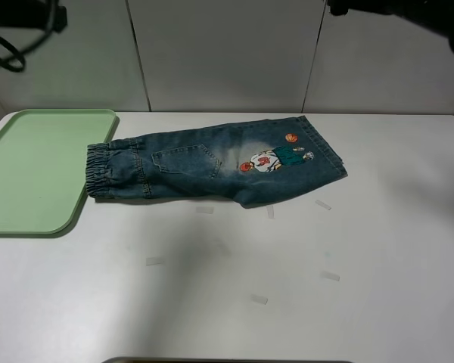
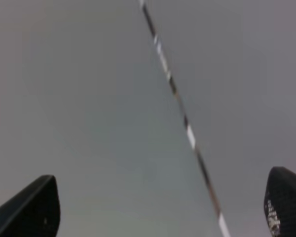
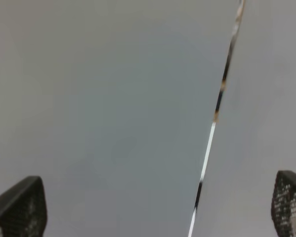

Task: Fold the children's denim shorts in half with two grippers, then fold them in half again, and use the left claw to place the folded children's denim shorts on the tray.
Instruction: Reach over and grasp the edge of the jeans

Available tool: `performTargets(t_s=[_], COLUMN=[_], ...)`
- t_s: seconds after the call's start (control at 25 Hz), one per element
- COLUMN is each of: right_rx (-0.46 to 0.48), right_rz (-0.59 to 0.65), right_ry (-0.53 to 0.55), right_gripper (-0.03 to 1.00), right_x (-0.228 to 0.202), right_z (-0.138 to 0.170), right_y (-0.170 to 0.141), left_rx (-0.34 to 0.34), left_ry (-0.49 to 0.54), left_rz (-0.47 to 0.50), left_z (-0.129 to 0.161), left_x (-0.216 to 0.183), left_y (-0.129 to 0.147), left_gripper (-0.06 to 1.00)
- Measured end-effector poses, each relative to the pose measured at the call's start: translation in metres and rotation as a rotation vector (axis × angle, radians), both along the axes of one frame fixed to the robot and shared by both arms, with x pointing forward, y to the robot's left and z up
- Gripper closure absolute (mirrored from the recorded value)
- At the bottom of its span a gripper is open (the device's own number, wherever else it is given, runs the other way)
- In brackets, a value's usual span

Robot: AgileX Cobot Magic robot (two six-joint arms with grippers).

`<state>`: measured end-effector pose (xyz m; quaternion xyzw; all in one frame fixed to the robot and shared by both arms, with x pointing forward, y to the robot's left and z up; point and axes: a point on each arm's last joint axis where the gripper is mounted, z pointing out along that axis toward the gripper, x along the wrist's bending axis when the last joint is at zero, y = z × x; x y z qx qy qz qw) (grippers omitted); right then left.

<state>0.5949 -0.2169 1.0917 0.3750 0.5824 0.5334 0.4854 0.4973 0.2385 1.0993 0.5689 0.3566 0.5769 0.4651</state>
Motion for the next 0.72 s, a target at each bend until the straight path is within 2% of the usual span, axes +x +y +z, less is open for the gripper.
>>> performTargets(t_s=[0.16,0.28,0.36,0.6,0.72], right_rx=[-0.014,-0.02,-0.022,-0.001,0.009], right_rz=[-0.006,-0.016,-0.021,-0.028,-0.029], right_ry=[-0.016,-0.01,-0.02,-0.122,-0.167], right_gripper=[0.27,0.27,0.27,0.27,0.27], right_x=[-0.026,-0.048,-0.061,-0.103,-0.119], right_z=[0.035,0.057,0.07,0.108,0.121], right_y=[-0.006,-0.012,-0.015,-0.025,-0.028], left_rx=[-0.11,-0.194,-0.226,-0.222,-0.21], left_ry=[0.06,0.1,0.108,0.093,0.091], left_rz=[-0.088,-0.162,-0.217,-0.352,-0.37], left_z=[0.044,0.061,0.07,0.084,0.083], left_x=[-0.036,-0.073,-0.099,-0.167,-0.193], left_y=[0.004,0.008,0.011,0.02,0.026], left_gripper=[0.12,0.12,0.12,0.12,0.12])
